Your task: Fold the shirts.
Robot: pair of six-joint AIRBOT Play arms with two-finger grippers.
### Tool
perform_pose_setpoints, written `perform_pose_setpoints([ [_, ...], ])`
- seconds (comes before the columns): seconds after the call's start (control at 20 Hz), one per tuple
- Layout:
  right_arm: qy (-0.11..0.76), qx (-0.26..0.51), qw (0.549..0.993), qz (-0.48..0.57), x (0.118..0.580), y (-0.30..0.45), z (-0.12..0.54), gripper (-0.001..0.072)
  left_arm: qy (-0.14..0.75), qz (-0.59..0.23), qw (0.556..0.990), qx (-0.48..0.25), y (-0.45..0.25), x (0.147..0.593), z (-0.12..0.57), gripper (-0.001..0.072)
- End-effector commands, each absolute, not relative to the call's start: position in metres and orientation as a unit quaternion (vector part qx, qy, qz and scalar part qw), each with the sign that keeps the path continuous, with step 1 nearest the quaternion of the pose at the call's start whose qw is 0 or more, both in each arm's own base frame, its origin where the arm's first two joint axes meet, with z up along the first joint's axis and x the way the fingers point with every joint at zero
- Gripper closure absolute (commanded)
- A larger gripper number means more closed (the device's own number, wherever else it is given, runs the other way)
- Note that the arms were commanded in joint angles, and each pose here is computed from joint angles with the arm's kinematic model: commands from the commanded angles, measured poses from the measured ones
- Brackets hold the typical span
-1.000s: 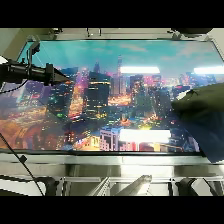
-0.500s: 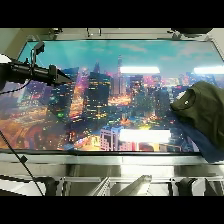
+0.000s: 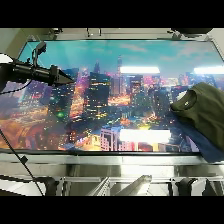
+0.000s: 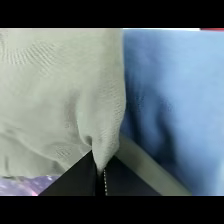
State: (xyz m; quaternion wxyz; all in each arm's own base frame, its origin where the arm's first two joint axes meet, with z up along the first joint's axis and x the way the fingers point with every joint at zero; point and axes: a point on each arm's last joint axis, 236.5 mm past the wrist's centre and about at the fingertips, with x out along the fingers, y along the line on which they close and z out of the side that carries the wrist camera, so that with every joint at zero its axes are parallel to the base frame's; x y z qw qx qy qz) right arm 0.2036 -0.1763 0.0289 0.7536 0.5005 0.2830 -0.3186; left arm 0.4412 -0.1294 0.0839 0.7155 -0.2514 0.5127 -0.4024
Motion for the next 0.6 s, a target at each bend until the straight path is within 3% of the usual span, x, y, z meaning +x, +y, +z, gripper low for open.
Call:
perform_pose_setpoints([
  [0.0,0.265,0.498,0.764,-0.313,0.209,-0.180,0.036,0.0529,0.508,-0.397,0.722,-0.252,-0.129,0.446,0.083,0.0696],
  [0.05,0.277,0.487,0.763,-0.323,0.203,-0.183,0.031,0.0152,0.508,-0.397,0.722,-0.252,-0.129,0.446,0.083,0.0696],
  [0.1,0.294,0.475,0.761,-0.329,0.197,-0.182,0.026,0.0003,0.508,-0.398,0.721,-0.252,-0.129,0.445,0.083,0.0696],
  [0.35,0.392,0.389,0.744,-0.375,0.149,-0.190,0.027,0.0003,0.512,-0.402,0.716,-0.252,-0.129,0.442,0.084,0.0696],
  [0.55,0.326,0.388,0.786,-0.355,0.177,-0.198,0.091,0.0003,0.509,-0.399,0.720,-0.253,-0.128,0.444,0.084,0.0696],
])
